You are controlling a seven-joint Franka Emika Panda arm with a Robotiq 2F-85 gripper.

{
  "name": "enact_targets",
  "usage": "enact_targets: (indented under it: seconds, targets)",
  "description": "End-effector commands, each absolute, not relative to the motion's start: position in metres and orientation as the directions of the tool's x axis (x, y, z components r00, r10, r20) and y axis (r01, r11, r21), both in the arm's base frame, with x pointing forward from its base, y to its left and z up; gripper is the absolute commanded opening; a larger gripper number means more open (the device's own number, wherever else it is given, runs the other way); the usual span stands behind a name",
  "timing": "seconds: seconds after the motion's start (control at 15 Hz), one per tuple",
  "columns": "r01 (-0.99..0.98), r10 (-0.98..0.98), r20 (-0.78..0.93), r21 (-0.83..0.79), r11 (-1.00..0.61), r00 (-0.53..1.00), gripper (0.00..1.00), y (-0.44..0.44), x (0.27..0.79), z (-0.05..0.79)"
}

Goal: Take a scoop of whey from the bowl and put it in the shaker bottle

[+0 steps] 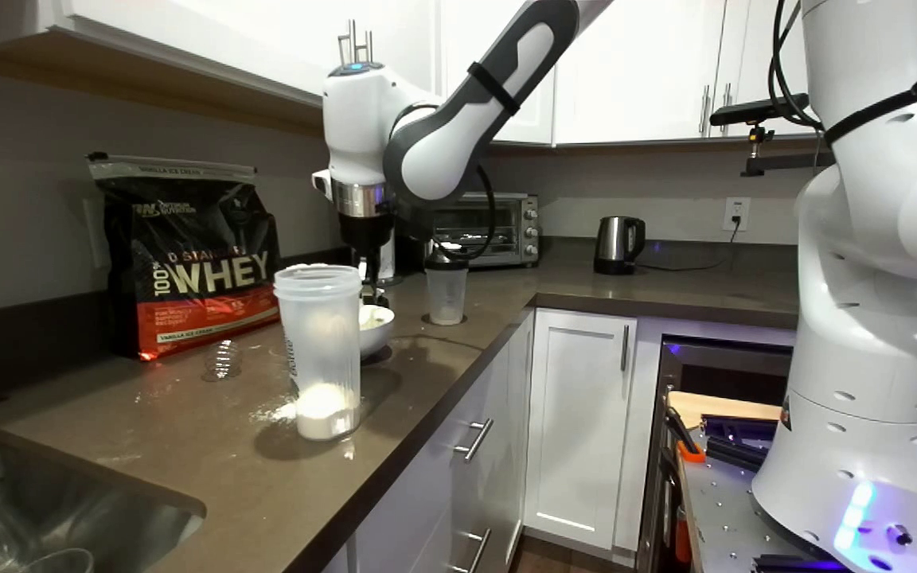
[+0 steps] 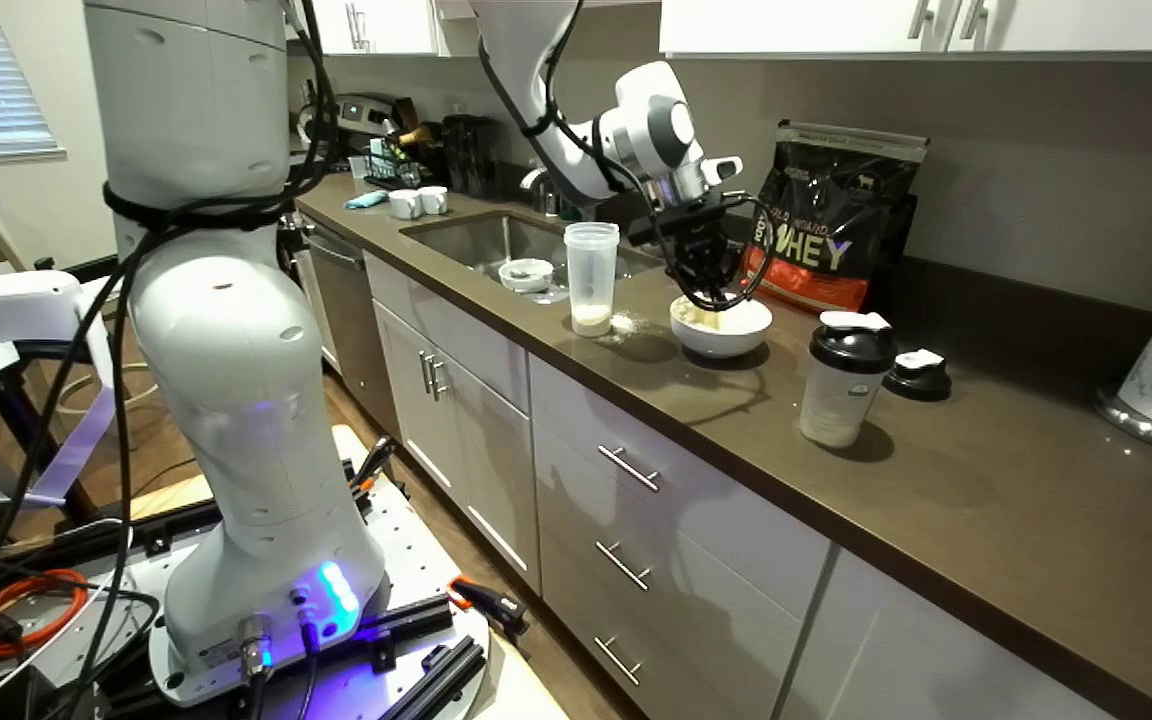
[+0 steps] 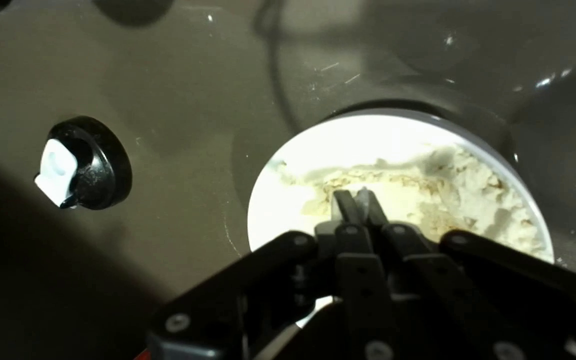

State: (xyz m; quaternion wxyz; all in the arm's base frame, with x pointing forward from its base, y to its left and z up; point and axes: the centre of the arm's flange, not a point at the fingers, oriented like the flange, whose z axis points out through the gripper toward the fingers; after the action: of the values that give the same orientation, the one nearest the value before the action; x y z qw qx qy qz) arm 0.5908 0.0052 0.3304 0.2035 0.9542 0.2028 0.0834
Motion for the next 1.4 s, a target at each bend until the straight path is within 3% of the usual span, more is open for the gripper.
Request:
enact_targets:
  seconds: [0.0, 0.33, 0.4, 0.47, 1.13, 1.33]
  targets:
    - [0.412, 0.465, 0.055, 0.382, -0.827, 0.884, 0.01, -0.002, 0.6, 0.326]
    - [0.452, 0.489, 0.016, 0.356, -0.818, 0.872, 0.01, -0.007, 0.599, 0.314]
    - [0.456, 0.493, 0.009, 0.362, -0.813, 0.87, 0.29, -0.008, 0.598, 0.314]
    - [0.459, 0.495, 0.008, 0.365, -0.81, 0.869, 0.3, -0.009, 0.598, 0.315]
    - [0.456, 0.493, 0.015, 0.355, -0.816, 0.87, 0.94, -0.002, 0.593, 0.349]
    - [0.476, 0.493, -0.01, 0.278, -0.834, 0.87, 1.0, 0.003, 0.588, 0.361]
